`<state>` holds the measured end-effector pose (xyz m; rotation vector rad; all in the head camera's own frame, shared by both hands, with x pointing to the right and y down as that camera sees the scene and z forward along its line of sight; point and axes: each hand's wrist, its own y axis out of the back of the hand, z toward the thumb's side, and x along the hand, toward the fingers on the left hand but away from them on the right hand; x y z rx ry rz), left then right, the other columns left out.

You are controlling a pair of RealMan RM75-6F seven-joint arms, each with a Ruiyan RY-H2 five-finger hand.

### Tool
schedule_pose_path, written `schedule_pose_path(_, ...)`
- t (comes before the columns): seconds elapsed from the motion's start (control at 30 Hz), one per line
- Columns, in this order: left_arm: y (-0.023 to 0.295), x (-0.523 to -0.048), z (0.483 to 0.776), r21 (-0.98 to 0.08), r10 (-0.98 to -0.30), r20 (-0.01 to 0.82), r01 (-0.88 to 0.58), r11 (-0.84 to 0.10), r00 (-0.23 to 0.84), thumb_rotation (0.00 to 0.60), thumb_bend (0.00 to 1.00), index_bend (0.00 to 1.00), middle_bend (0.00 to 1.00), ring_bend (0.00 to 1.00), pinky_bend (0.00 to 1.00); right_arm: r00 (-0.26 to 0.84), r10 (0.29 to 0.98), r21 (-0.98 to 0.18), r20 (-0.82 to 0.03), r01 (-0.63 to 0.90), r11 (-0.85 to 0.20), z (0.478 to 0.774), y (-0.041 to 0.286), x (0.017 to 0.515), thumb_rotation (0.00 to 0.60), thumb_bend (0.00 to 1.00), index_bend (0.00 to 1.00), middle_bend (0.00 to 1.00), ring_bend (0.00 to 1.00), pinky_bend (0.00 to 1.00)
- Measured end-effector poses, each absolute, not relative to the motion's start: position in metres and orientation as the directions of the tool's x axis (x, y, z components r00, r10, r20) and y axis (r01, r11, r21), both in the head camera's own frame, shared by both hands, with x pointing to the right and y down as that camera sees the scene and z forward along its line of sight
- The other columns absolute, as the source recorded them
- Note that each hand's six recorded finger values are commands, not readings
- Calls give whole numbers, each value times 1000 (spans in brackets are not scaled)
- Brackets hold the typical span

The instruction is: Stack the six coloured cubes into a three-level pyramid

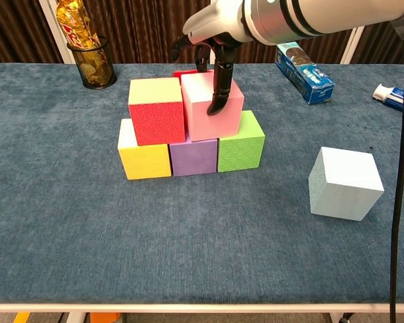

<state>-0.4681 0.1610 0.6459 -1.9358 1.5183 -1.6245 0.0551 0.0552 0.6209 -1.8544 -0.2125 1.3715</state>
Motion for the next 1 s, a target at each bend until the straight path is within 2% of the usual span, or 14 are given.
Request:
schedule_pose_path(0.7, 162, -470, 647, -684, -773, 622, -570, -456, -128, 600, 238, 74, 16, 0, 3, 394, 549, -669, -737, -314, -674, 627, 57, 52, 600, 160, 0, 614, 113, 0)
schedule_pose_path(0.77, 163, -470, 647, -683, -772, 623, -571, -456, -128, 600, 238, 74, 16, 0, 3, 393, 547, -667, -739, -315, -675, 628, 58, 52, 600, 130, 0, 565, 113, 0)
schedule_pose_path(0.83, 163, -470, 647, -682, -772, 623, -571, -456, -128, 600, 238, 74, 16, 0, 3, 394, 545, -666, -740, -314, -677, 627, 58, 52, 600, 90, 0, 449, 97, 0)
schedule_pose_path(0.93, 163, -470, 647, -682, -772, 622, -572, -455, -128, 600, 238, 74, 16, 0, 3, 398, 534, -658, -745, -314, -684, 627, 59, 53, 600, 26, 0, 266, 21, 0)
schedule_pose_path(1.0, 163, -470, 647, -683, -772, 622, -572, -454, -128, 600, 238, 74, 16, 0, 3, 402, 523, -650, -752, -317, -691, 627, 59, 53, 600, 6, 0, 189, 1, 0)
